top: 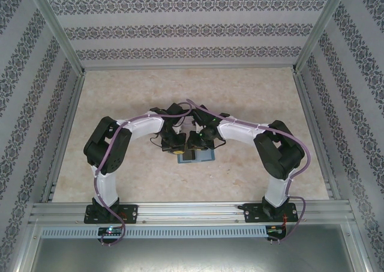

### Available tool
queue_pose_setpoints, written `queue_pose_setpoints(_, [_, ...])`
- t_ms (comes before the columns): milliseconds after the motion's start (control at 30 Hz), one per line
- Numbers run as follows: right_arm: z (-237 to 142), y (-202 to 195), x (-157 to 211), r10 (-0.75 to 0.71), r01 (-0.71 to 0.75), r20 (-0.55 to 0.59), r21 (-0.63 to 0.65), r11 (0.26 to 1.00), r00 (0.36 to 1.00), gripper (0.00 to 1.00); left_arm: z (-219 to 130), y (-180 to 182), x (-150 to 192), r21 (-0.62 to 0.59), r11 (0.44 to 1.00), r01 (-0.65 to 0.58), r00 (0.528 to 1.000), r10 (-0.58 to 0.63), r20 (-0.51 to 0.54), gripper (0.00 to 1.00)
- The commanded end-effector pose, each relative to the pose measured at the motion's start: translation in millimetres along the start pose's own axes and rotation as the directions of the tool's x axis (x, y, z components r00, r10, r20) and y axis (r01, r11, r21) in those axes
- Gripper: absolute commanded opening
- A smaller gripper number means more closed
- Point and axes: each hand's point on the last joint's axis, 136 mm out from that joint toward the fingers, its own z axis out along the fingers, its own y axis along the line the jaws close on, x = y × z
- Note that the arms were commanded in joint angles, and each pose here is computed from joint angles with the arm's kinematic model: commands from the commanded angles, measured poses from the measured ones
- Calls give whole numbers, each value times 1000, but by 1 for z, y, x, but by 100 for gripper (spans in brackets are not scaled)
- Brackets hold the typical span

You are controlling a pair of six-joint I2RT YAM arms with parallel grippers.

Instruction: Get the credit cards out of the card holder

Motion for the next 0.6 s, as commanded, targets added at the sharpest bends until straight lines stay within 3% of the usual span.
queue_pose_setpoints(0, [5,-3,-2,26,-26,-8,-22,999,1000,26,17,21,13,-81,996,27,998,-32,-58,0])
queue_pose_setpoints(567, [17,-29,9,1,5,-54,103,995,999,28,21,29,17,-112,993,32,996,-41,-75,0])
